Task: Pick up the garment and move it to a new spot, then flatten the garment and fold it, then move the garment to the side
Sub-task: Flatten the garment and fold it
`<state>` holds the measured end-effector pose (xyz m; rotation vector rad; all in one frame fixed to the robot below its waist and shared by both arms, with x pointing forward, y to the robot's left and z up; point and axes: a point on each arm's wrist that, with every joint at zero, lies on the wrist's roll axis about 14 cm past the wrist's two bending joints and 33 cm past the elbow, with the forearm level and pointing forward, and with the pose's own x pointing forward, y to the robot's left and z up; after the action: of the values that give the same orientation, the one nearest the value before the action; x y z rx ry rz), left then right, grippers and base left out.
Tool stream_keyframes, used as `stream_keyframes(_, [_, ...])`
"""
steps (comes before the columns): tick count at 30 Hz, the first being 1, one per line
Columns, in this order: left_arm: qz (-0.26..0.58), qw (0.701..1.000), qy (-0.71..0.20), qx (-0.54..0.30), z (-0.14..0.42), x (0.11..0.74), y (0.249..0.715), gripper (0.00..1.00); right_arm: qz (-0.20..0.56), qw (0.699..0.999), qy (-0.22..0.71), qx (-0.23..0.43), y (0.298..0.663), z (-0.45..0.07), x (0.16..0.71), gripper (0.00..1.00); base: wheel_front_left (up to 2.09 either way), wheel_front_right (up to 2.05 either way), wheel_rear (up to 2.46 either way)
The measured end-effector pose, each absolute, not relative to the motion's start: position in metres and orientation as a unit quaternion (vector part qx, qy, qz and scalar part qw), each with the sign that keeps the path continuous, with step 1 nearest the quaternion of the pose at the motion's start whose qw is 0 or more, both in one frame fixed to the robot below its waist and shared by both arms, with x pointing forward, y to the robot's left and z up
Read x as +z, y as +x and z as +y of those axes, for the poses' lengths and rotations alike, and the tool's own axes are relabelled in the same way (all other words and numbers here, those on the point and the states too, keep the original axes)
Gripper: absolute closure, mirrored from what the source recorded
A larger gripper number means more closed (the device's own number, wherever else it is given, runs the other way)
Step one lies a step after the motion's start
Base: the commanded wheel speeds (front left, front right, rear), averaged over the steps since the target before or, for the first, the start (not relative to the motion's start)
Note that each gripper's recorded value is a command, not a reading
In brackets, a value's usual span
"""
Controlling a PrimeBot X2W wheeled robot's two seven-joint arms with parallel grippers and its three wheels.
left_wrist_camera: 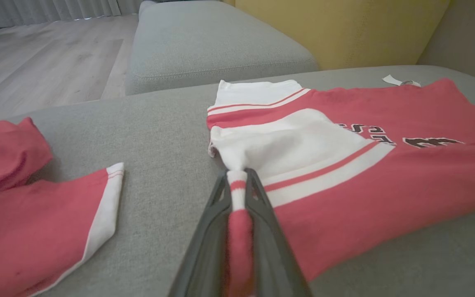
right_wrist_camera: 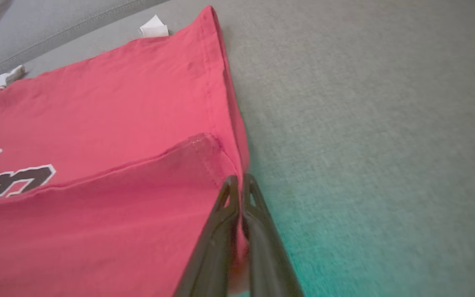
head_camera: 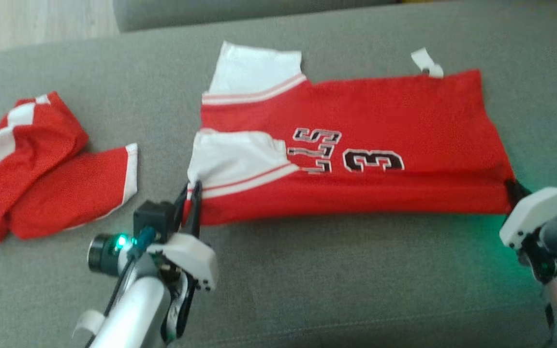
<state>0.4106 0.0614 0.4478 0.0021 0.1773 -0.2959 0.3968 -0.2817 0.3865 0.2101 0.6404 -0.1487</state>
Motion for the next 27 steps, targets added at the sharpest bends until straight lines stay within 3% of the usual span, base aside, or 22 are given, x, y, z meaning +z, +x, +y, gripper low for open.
stream_keyframes(12, [0.149,0.974,0.017,-0.169,0.060,0.431,0.362,1.00,0.374,0.919,0.105,-0.066,0.343,-0.285,0.381,1.00,0.00,0.00,0.00])
stream_keyframes(13, [0.162,0.971,0.021,-0.174,0.059,0.425,0.359,1.00,0.379,0.917,0.102,-0.067,0.339,-0.287,0.379,0.79,0.00,0.00,0.00])
stream_keyframes(14, [0.175,0.968,0.024,-0.178,0.059,0.420,0.357,0.89,0.384,0.916,0.094,-0.068,0.336,-0.288,0.377,0.00,0.00,0.00,0.00])
stream_keyframes(15, [0.180,0.967,0.024,-0.178,0.059,0.418,0.357,0.59,0.385,0.916,0.087,-0.068,0.334,-0.289,0.377,0.00,0.00,0.00,0.00])
stream_keyframes(16, [0.182,0.967,0.024,-0.177,0.059,0.417,0.358,0.49,0.381,0.918,0.086,-0.071,0.335,-0.290,0.379,0.00,0.00,0.00,0.00])
stream_keyframes(19, [0.192,0.966,0.030,-0.171,0.063,0.410,0.360,0.00,0.351,0.928,0.095,-0.086,0.342,-0.299,0.392,0.00,0.00,0.00,0.00])
stream_keyframes(27, [0.108,0.983,0.011,-0.150,0.064,0.443,0.404,0.00,0.241,0.963,0.077,-0.089,0.376,-0.296,0.431,0.00,0.00,0.00,0.00])
